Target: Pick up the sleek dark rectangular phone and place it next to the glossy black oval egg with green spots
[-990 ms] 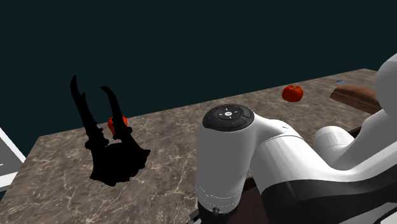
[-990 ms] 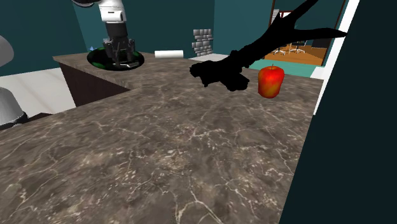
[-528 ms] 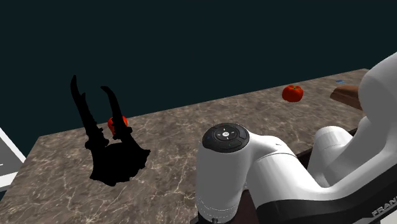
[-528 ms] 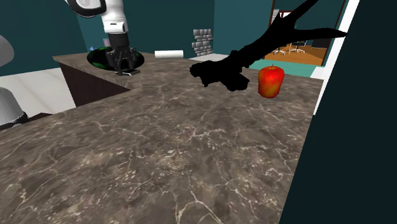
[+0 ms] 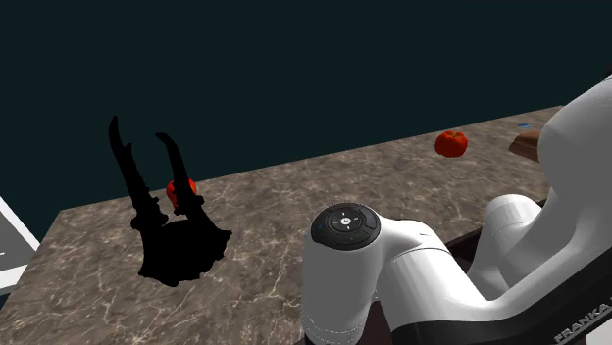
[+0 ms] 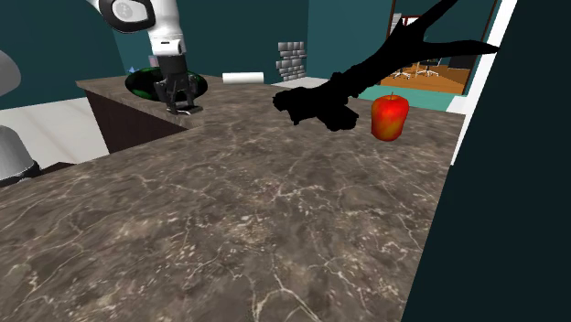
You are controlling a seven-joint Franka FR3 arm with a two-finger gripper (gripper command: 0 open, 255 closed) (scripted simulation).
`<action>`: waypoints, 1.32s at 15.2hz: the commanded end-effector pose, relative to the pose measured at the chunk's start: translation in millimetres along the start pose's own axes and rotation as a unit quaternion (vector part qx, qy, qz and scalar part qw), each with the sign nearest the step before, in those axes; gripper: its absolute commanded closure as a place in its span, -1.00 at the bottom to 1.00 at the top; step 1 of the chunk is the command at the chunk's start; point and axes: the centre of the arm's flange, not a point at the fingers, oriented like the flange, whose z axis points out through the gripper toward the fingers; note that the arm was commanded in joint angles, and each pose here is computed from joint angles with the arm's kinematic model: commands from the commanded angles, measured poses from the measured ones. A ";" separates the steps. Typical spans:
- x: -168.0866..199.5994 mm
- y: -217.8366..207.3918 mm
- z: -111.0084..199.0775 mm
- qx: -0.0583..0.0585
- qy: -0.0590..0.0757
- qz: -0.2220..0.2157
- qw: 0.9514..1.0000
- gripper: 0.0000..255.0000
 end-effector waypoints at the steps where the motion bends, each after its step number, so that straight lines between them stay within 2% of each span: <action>1: 0.0 0.0 0.1 0.000 0.000 0.000 1.000 1.00; 2: 0.0 0.0 0.1 0.000 0.000 0.000 1.000 1.00; 3: 0.0 -0.1 0.1 0.000 0.000 0.000 1.000 -1.00; 8: 0.0 -0.1 0.1 0.000 0.000 0.000 1.000 -1.00; 12: 0.0 0.0 -49.9 0.000 0.000 0.000 1.000 -1.00; 20: 0.0 0.0 -49.9 0.000 0.000 0.000 1.000 -1.00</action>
